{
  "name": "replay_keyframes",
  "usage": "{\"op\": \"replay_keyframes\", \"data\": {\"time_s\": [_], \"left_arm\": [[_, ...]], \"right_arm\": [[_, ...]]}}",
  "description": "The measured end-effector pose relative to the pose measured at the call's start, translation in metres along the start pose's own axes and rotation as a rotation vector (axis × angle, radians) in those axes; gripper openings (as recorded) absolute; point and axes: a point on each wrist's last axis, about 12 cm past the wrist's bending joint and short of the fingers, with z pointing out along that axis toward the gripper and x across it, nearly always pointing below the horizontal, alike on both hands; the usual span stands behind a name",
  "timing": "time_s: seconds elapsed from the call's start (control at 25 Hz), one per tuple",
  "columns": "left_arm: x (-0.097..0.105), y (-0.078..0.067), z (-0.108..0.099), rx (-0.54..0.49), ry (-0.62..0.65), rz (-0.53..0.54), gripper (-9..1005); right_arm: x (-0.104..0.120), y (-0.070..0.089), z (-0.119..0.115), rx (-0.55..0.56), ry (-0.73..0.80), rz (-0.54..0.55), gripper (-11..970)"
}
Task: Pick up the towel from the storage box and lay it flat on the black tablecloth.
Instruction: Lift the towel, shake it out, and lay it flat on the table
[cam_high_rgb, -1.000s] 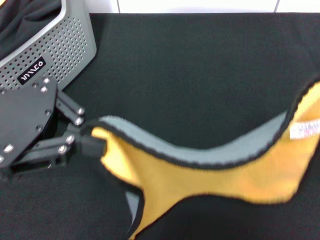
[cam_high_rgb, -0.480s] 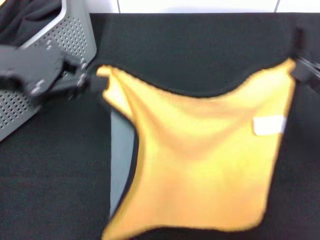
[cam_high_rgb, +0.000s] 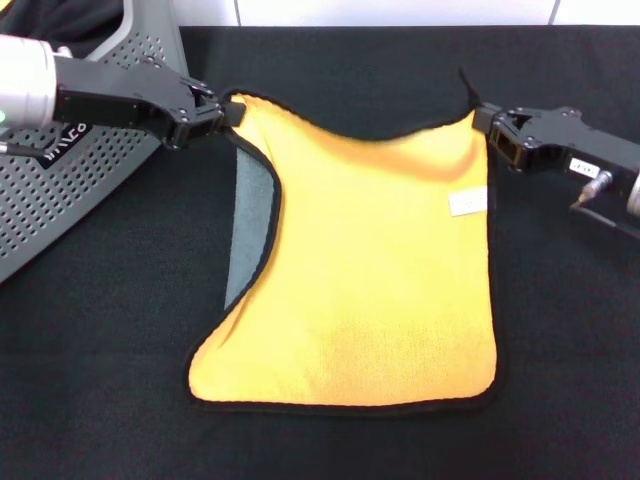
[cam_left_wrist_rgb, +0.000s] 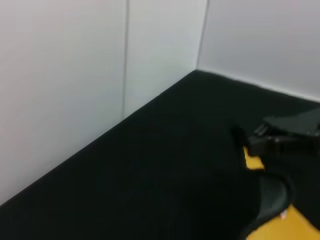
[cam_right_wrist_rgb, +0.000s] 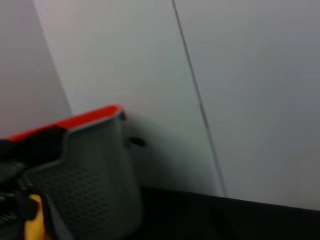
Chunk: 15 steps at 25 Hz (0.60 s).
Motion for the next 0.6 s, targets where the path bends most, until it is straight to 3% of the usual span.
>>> {"op": "replay_keyframes", "data": {"time_s": [0.24,0.6], "left_arm": [[0.003,0.006,0.012,-0.073,0.071,0.005,27],[0.006,-0.002,0.046,-0.092,0.176,0.070,28]], "right_arm": [[-0.004,-0.011,0.006,0.083,0.018,-0.049,18],[-0.007,-0.016,0.017,0.133,0.059,-0.105,18]]}}
